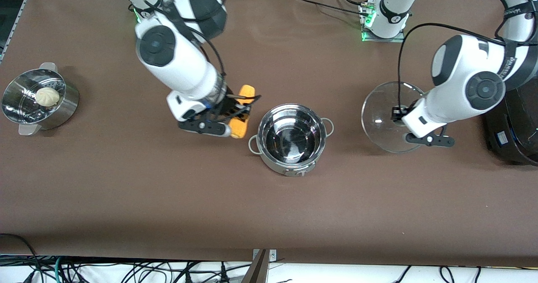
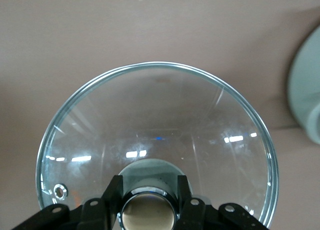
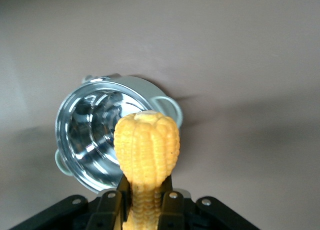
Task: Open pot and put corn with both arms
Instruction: 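Lift the glass lid off the pot with the left gripper, then set the lid on the table while the right gripper carries corn over pot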
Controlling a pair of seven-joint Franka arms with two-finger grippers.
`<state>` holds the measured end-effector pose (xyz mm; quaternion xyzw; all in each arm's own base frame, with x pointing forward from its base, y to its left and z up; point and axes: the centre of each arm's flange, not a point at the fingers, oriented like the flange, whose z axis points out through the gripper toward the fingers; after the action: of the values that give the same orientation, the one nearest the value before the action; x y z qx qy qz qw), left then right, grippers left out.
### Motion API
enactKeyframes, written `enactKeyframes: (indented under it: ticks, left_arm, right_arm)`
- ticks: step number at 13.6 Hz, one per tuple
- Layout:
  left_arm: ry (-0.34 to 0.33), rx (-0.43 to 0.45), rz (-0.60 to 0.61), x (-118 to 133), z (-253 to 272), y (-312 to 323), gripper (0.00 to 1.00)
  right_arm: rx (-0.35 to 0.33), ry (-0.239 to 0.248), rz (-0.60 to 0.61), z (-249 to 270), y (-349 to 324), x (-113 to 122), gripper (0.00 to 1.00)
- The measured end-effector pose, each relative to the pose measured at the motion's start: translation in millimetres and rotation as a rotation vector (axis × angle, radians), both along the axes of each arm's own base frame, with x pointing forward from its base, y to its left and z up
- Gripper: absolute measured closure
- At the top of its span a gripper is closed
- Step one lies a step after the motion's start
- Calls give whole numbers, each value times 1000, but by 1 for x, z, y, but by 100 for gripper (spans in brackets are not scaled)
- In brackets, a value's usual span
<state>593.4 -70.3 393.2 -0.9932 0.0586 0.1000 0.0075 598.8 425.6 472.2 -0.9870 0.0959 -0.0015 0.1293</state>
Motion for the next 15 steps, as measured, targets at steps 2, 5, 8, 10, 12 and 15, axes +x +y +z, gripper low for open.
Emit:
enactKeyframes:
  ticks: [2, 5, 8, 10, 12, 15]
  left_arm:
    - [-54, -13, -41, -6, -35, 32, 51]
    - [-118, -20, -62, -24, -86, 46, 51]
    - [-148, -23, -67, -40, -124, 46, 51]
    - [-135, -23, -67, -44, -143, 46, 51]
    - [-118, -22, -67, -45, -159, 46, 51]
    - [-136, -23, -68, -43, -182, 46, 51]
  right_arm:
    - [-29, -61, 53, -35, 36, -8, 74]
    - [-60, -105, 120, -58, 74, -23, 74]
    - [-43, -138, 136, -67, 92, -22, 74]
    - [-18, -165, 135, -80, 101, -19, 74]
    - [-3, -180, 134, -97, 107, -17, 74]
    - [3, -182, 145, -117, 117, -21, 74]
